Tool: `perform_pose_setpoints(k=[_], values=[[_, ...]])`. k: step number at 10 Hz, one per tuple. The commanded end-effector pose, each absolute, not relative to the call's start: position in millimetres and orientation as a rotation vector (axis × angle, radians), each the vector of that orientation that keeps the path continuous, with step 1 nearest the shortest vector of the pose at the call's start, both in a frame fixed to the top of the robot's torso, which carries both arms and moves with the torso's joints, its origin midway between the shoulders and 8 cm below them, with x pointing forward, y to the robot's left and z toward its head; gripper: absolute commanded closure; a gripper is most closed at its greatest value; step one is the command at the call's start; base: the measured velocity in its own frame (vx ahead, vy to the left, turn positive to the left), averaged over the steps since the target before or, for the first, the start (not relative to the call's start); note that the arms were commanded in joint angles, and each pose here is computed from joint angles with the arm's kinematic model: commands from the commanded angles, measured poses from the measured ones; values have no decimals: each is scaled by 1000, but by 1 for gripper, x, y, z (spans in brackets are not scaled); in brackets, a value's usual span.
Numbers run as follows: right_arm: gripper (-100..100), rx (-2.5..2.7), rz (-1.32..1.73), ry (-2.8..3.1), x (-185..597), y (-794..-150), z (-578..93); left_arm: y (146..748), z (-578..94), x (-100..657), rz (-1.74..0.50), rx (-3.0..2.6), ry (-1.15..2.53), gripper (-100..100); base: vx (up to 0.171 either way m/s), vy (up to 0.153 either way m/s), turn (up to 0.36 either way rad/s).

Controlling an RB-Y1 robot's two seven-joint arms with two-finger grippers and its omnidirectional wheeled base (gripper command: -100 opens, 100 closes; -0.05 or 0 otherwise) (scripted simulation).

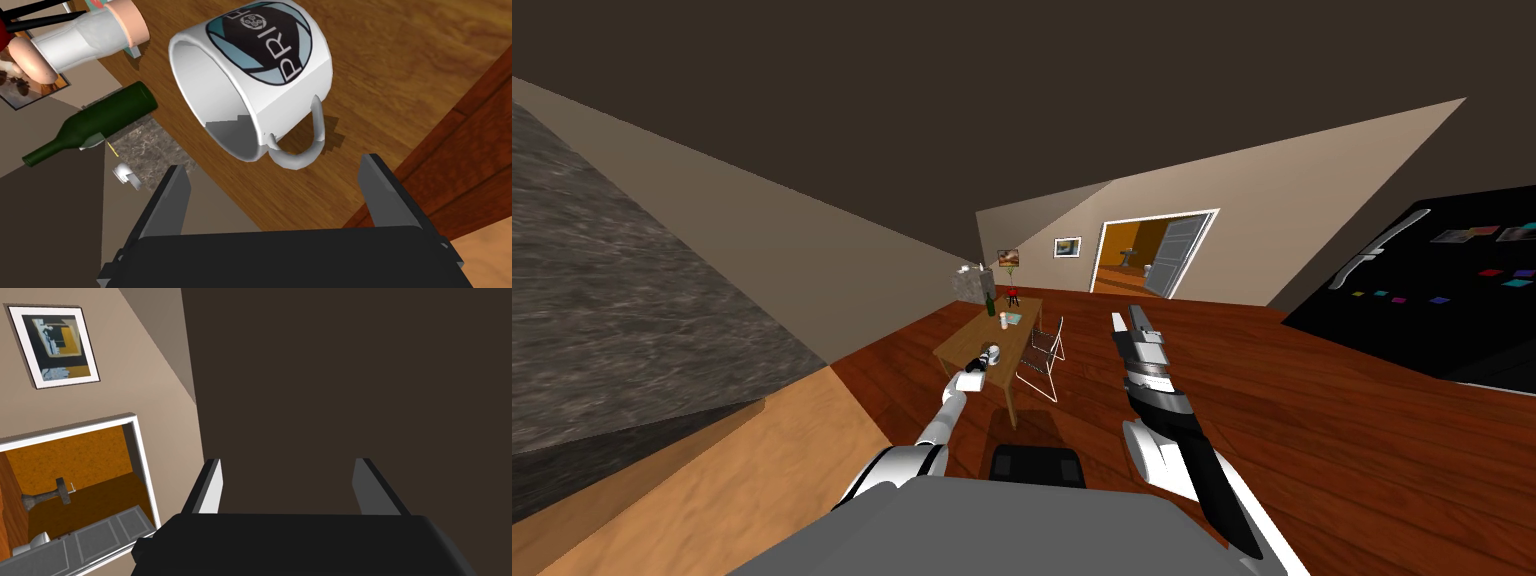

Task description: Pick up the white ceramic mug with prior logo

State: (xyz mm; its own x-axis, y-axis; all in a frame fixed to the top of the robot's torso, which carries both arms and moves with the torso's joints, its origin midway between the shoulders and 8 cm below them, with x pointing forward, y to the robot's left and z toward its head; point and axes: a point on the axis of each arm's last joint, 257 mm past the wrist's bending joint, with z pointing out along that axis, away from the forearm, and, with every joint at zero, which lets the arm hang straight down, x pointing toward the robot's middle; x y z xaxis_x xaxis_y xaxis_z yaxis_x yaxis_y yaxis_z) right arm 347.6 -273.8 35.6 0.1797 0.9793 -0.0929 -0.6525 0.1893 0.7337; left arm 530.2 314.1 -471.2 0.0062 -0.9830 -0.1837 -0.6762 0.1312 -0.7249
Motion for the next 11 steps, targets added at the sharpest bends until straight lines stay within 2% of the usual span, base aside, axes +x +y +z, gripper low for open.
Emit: perform_pose_setpoints(k=[1, 4, 5, 6, 9, 11], values=[[0, 624, 1265, 643, 348, -274, 36, 314, -478, 527, -566, -1634, 1745, -100, 22, -7, -3], [0, 624, 1265, 643, 348, -274, 36, 315, -484, 524, -553, -1656, 1752, -100, 32, -14, -1], [0, 624, 1265, 643, 348, -274, 36, 315, -484, 524, -551, -1658, 1753, 0, 0, 0, 0], [0, 624, 1265, 643, 348, -274, 36, 337, -489, 517, -533, -1689, 1723, -100, -18, -9, -253], [0, 624, 1265, 642, 348, -274, 36, 402, -499, 493, -479, -1779, 1624, -100, -55, -12, -405], [0, 624, 1265, 643, 348, -274, 36, 402, -512, 481, -454, -1804, 1642, -100, -26, -5, -28]])
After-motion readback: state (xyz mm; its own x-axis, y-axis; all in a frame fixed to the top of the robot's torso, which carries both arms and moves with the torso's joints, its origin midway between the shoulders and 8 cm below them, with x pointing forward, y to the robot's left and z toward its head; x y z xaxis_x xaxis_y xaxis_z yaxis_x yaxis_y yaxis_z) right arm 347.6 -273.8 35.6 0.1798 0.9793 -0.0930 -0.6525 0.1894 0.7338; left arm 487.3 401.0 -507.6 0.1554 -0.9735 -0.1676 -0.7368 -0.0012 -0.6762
